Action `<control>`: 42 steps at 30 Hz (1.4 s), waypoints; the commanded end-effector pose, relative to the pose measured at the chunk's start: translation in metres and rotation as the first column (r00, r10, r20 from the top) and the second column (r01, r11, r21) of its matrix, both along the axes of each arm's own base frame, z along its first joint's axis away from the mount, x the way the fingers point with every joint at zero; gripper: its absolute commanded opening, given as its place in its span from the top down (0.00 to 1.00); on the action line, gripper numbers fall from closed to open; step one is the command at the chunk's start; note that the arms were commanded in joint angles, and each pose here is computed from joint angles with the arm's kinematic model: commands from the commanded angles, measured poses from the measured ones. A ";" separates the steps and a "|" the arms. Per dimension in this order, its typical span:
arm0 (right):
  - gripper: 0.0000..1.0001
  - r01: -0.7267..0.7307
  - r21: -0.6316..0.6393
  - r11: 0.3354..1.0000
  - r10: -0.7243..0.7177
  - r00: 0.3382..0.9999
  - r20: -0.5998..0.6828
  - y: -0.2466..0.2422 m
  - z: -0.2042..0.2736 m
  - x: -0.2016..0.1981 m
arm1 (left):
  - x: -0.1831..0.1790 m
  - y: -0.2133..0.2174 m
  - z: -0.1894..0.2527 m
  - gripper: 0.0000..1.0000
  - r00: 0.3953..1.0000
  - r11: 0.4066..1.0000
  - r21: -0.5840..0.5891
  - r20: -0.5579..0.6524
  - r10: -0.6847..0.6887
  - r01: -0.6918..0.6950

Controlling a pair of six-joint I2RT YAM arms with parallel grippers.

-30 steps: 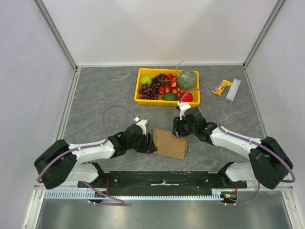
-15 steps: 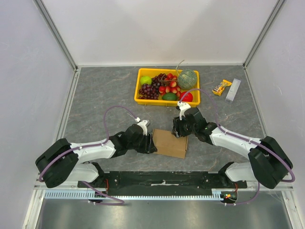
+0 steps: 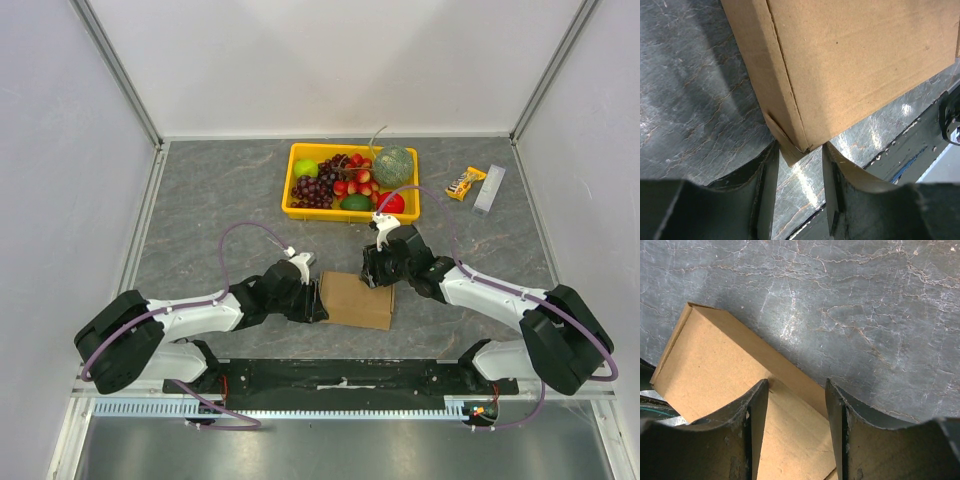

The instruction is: Fold the paper box

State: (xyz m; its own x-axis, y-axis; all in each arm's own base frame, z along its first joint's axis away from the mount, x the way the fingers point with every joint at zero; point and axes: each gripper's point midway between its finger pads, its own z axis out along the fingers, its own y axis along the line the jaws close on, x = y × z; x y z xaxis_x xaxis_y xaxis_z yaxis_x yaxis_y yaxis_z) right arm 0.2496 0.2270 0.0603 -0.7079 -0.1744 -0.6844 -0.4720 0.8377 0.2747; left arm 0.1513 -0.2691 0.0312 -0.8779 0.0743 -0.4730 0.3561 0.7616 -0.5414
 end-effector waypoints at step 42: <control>0.45 0.006 -0.014 1.000 -0.007 0.998 -0.069 -0.009 -0.022 -0.018 | 0.010 -0.025 0.056 0.61 0.999 0.955 -0.295 0.023 0.027 -0.019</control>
